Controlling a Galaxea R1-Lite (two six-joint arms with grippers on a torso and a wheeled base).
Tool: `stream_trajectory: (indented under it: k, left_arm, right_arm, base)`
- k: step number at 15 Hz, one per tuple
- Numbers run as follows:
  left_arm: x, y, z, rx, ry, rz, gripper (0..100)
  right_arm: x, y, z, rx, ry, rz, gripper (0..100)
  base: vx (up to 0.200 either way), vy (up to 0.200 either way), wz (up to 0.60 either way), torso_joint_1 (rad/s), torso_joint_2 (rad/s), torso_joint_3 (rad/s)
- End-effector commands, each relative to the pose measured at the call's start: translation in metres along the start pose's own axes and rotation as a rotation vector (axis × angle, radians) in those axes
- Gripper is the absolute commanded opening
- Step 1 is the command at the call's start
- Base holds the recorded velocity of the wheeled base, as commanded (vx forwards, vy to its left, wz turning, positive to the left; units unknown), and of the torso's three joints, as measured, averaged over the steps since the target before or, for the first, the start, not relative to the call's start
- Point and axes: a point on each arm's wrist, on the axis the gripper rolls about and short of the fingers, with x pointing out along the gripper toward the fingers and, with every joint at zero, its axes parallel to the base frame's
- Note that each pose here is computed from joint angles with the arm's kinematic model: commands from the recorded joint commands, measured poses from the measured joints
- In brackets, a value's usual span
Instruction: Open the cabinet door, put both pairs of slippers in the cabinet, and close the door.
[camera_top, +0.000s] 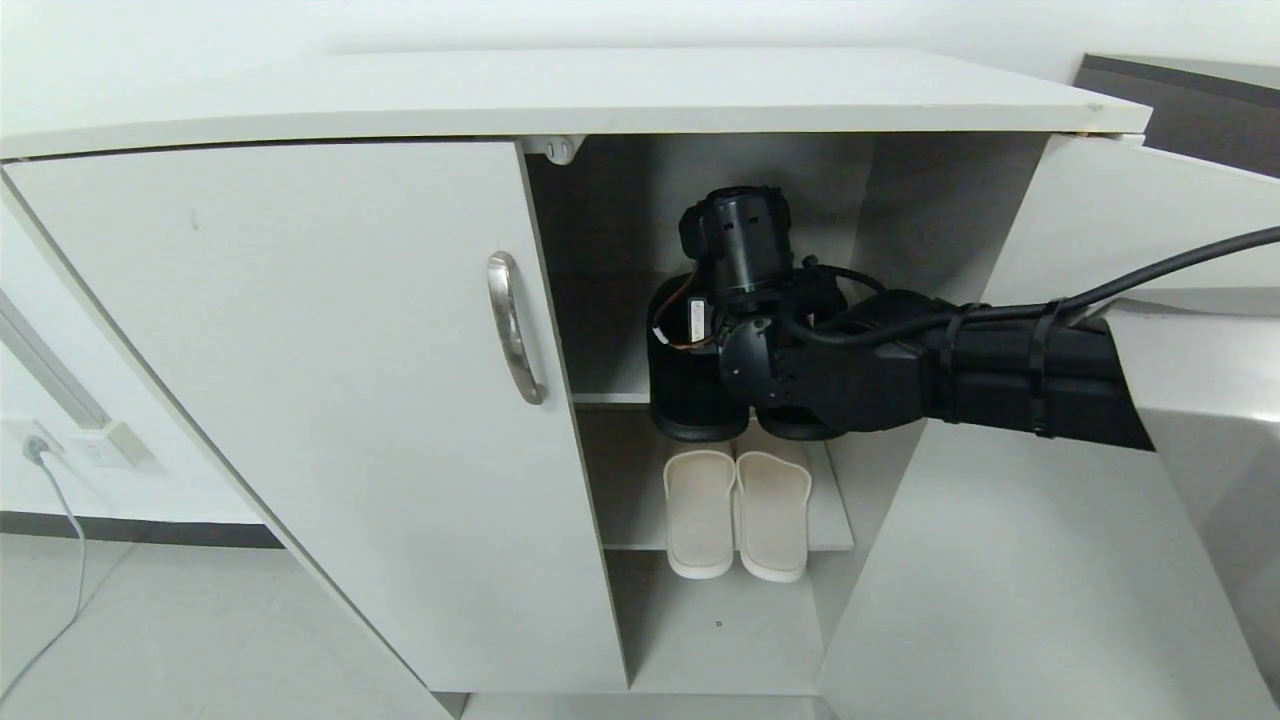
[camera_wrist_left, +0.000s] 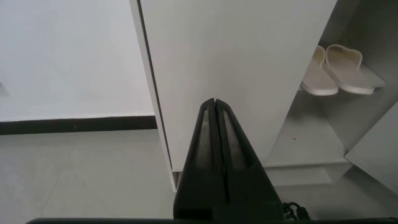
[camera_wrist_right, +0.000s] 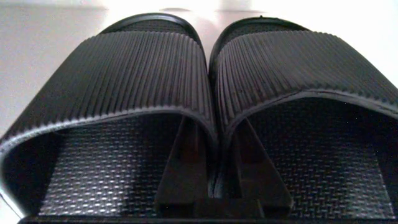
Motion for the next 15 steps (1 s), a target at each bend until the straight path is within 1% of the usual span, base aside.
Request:
stream_trajectory:
  k: [1, 6, 15]
  left_arm:
    - [0.0, 0.0, 0.0, 0.0, 0.0, 0.0, 0]
    - [0.0, 0.0, 0.0, 0.0, 0.0, -0.001, 0]
    - [0.0, 0.0, 0.0, 0.0, 0.0, 0.0, 0]
  right_arm:
    - [0.006, 0.002, -0.006, -0.011, 0.014, 0.005, 0]
    - [0.01, -0.002, -0.004, 0.002, 0.005, -0.003, 0]
    - [-0.012, -0.008, 0.024, 0.065, -0.052, 0.024, 0]
  base:
    - [0.0, 0.0, 0.0, 0.0, 0.0, 0.0]
    - [0.0, 0.0, 0.0, 0.0, 0.0, 0.0]
    - [0.0, 0.0, 0.0, 0.0, 0.0, 0.0]
